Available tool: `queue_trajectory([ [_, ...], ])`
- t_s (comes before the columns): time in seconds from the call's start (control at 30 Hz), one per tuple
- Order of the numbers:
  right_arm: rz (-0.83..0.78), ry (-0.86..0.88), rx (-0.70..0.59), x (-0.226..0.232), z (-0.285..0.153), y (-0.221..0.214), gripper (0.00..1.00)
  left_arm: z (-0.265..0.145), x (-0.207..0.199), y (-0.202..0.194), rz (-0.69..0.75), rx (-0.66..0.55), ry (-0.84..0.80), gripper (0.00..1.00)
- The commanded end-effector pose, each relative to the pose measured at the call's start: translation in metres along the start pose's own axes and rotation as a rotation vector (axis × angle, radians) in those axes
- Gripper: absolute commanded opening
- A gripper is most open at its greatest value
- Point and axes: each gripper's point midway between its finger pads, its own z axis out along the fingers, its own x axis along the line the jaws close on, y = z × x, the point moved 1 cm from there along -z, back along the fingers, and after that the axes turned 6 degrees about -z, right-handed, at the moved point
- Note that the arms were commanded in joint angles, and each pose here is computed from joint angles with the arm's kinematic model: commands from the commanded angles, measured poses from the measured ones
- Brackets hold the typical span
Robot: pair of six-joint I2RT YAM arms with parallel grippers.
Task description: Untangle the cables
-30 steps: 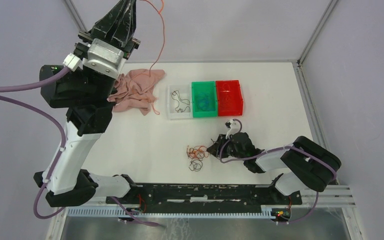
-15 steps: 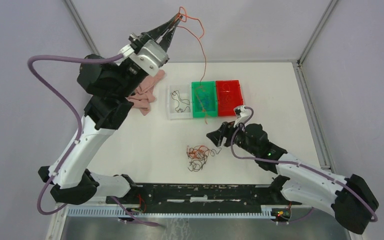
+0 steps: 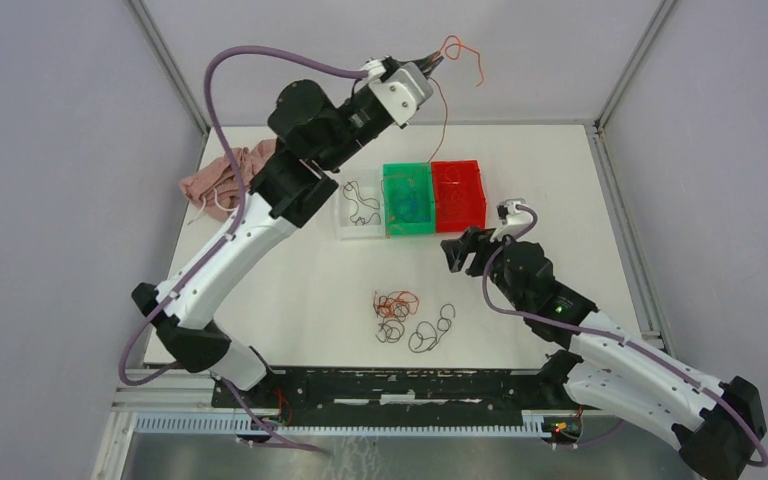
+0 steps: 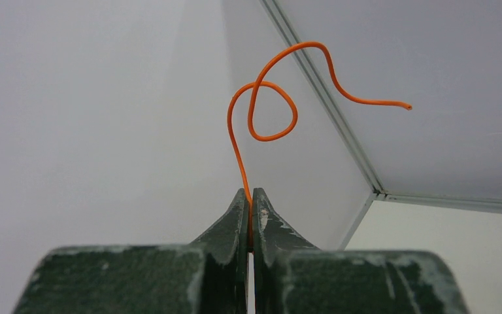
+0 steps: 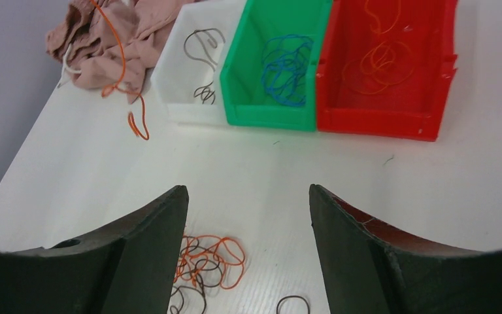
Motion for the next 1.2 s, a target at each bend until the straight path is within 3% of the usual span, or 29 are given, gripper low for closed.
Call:
queue_trajectory([
  [0.0, -0.005, -0.171, -0.125, -0.023, 0.001, 0.045, 0.74, 0.021, -0.002, 0.005, -0.038, -0.043, 0.003, 0.03],
  [0.17, 0.028, -0.358, -0.156, -0.062, -0.003, 0.053, 0.74, 0.047, -0.008, -0.023, -0.033, -0.017, 0.006, 0.03],
  [0.63, 0.054, -0.481, -0.152, -0.105, -0.008, 0.045, 0.73, 0.102, -0.031, -0.098, 0.054, 0.042, -0.006, 0.03],
  [0.9, 0.072, -0.61, -0.157, -0.132, -0.026, 0.038, 0.73, 0.117, -0.029, -0.113, 0.087, 0.039, 0.024, 0.03],
  [1.17, 0.107, -0.619, -0.159, -0.137, -0.029, 0.032, 0.73, 0.118, -0.027, -0.131, 0.133, 0.076, 0.052, 0.03],
])
